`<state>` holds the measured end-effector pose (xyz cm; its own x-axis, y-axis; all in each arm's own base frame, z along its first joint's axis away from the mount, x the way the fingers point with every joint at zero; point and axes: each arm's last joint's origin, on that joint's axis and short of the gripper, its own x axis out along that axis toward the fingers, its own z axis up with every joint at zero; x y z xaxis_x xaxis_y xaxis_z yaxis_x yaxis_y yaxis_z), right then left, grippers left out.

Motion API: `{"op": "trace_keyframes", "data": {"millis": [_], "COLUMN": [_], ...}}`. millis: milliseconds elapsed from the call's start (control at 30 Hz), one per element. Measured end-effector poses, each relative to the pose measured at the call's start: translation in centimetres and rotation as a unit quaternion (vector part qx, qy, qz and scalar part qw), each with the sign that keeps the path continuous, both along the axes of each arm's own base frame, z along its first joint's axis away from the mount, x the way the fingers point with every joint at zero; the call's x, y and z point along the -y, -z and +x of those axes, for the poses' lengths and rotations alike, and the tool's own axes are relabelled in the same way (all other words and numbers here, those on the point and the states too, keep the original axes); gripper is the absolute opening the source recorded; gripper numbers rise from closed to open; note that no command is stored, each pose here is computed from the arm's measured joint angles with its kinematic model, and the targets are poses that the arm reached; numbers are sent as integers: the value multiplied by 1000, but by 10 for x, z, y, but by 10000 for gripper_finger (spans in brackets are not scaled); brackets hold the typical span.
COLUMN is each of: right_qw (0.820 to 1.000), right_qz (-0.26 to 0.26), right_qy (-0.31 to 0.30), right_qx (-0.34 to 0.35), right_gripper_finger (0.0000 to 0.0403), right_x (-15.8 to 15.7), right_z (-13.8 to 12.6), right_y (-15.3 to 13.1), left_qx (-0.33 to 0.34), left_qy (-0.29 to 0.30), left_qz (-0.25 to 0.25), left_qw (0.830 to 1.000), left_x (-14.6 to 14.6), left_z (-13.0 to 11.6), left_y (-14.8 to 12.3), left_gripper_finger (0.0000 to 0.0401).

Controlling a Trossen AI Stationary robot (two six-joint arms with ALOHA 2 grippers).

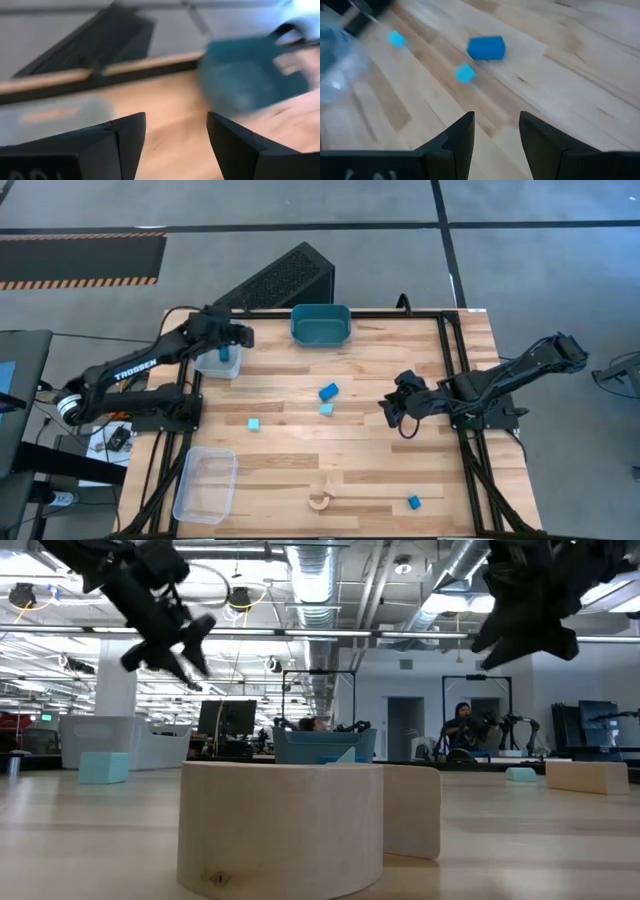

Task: Sort & place blocks by color
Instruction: Put the top blue block into the gray bin

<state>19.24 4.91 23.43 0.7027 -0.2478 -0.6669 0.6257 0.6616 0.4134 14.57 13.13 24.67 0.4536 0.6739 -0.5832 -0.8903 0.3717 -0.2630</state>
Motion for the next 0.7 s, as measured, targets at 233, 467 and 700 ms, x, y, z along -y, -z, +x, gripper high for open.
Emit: {"op": "trace_keyframes", "data": {"millis": [233, 467, 700], "right_qw": [998, 999, 999], "right_qz": [-28, 14, 30], "right_qy": [-15, -29, -27], "right_qx": [-49, -39, -21], "right_gripper_finger": [177, 177, 180], "right_x": [2, 18, 24], "right_z": [-7, -2, 0], "right_y": [9, 32, 36], "left_qx": [71, 115, 126], "left_qy": [50, 122, 160], "left_qz": [69, 62, 94], "left_qw": [994, 984, 975], "left_x": [16, 42, 86], "left_z": [15, 46, 75], "left_y": [-20, -19, -16], "left_gripper_finger": [197, 197, 197]}}
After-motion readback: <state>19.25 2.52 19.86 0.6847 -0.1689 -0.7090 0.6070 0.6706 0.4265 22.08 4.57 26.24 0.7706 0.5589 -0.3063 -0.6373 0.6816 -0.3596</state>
